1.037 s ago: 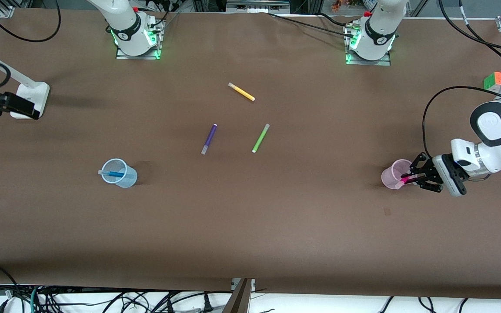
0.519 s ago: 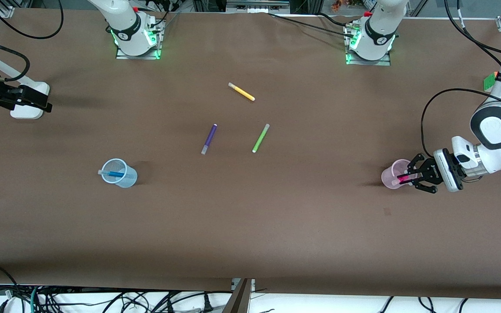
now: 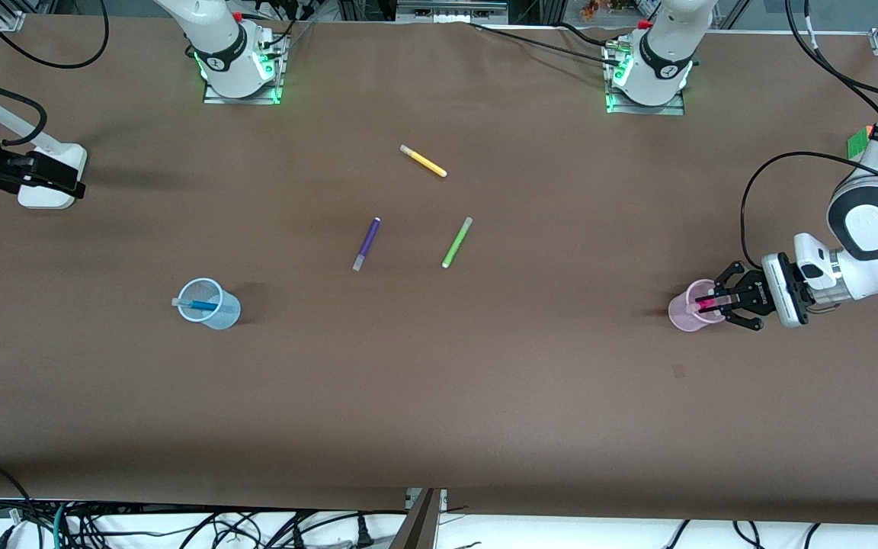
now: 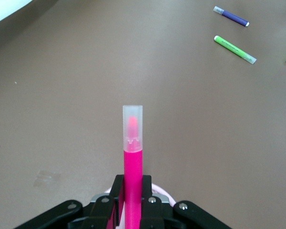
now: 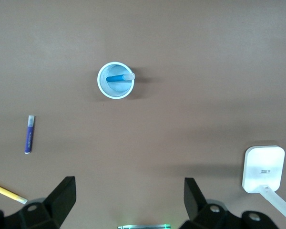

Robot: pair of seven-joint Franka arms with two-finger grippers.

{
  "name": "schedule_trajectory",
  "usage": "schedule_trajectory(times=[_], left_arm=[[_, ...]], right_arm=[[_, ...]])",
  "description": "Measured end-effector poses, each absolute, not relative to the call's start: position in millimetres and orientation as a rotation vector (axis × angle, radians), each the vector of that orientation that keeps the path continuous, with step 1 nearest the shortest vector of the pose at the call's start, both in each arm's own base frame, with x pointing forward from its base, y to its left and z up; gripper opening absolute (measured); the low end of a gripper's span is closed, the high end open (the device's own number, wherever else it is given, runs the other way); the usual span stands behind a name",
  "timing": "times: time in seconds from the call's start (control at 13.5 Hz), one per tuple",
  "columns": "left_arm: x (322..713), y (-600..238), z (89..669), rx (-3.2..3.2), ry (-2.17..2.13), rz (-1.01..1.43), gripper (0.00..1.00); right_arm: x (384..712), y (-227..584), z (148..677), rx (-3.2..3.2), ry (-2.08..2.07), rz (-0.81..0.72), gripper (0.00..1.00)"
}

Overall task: Place pink and blue markers in matching cups
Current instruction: 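Lower the pink marker into the pink cup and open the left gripper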

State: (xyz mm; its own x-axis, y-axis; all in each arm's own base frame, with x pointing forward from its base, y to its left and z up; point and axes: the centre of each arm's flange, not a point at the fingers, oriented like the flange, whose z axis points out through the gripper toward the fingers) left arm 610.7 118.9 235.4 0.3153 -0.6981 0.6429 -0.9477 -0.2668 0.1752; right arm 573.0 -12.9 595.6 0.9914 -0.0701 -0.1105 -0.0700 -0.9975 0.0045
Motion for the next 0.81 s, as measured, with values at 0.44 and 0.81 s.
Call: schedule_trajectory(times=[0.44, 0.81], left_arm=[[608, 126, 223, 2.037, -1.439, 0.618, 0.52], [615, 129, 239, 2.064, -1.423, 0.633, 1.0]], right_arm=[[574, -13, 594, 3.133, -0.109, -0.176, 1.0], [575, -11, 594, 3.133, -0.103, -0.17, 1.0]])
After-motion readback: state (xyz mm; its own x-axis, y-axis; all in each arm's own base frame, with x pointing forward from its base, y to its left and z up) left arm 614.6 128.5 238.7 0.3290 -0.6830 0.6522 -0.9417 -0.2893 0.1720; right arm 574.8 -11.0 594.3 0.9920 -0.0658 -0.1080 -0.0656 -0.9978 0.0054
